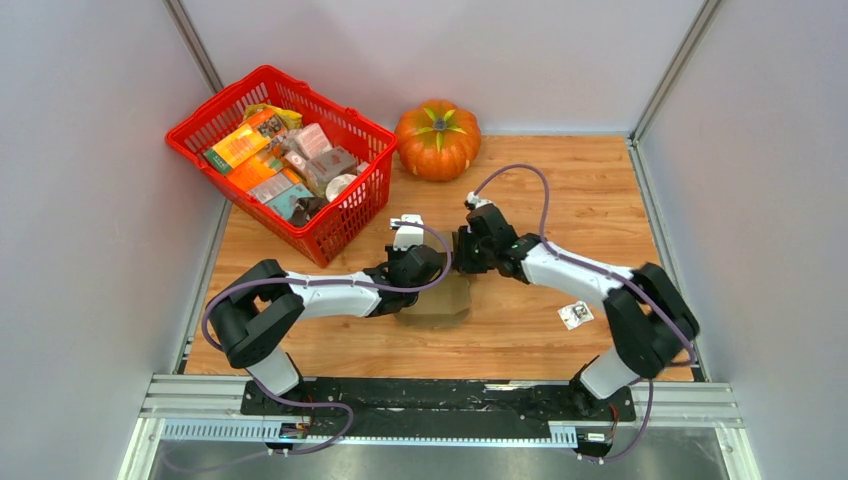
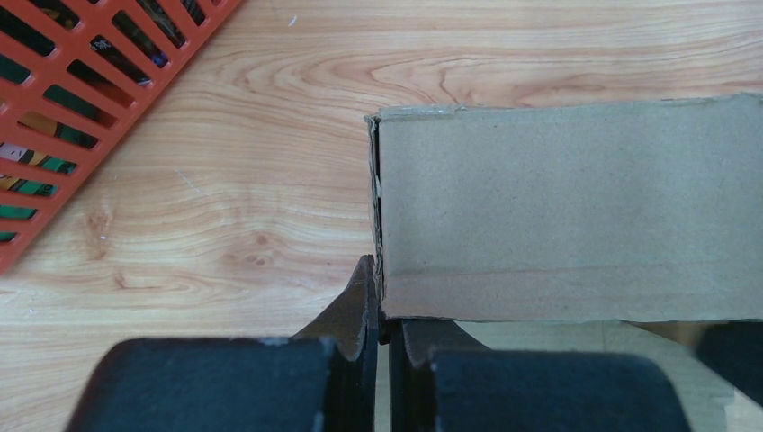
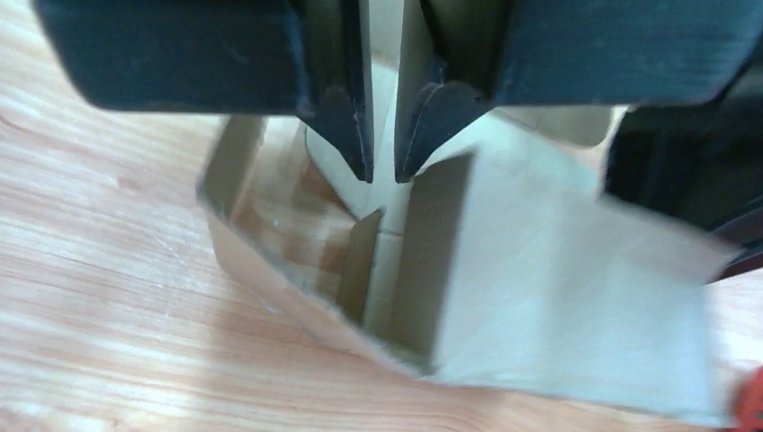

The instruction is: Fold the paper box

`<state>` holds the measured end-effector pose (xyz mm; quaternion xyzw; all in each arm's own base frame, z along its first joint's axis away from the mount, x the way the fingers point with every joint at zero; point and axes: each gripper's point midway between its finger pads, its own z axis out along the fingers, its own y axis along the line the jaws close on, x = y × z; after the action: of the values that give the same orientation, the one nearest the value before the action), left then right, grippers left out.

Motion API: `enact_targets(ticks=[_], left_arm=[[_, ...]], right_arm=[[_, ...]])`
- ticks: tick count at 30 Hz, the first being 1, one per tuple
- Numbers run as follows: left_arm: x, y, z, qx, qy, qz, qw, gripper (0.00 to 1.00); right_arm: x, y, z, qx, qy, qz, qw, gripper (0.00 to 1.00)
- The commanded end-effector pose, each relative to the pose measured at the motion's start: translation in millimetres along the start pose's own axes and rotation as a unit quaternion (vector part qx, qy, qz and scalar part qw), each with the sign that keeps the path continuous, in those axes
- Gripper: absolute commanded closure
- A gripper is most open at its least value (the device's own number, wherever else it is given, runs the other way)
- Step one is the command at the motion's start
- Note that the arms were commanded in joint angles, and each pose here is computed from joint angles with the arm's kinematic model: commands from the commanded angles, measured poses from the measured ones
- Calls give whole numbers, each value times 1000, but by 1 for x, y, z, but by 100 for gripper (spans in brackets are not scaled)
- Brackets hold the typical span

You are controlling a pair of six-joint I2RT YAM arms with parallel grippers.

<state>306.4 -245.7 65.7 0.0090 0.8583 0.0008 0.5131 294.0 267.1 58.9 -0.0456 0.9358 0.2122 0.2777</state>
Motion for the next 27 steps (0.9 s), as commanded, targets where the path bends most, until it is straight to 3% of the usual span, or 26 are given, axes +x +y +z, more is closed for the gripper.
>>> enact_targets(ticks=[1,6,9,15,20,23,27], left_arm=[[18,7,-4,2,30,25,999,100],[22,4,-3,7,36,21,999,100],[23,4,-3,6,37,22,999,100],[23,6,-4,4,37,23,999,100],[24,5,-4,4,39,24,999,100],[24,5,-3,4,40,24,999,100],[26,7,-3,1,41,27,999,100]], right_arm=[[-20,9,-53,-19,-40,-31,999,78],[2,12,-58,-62,-34,-38,997,66],[17,13,-48,-57,-12,-58,997,72],[41,-15,-15,46,29,-96,994,85],[70,-38,-3,110,67,-100,987,85],[73,-41,-6,115,58,-98,987,84],[44,-19,-35,73,2,-94,993,80]])
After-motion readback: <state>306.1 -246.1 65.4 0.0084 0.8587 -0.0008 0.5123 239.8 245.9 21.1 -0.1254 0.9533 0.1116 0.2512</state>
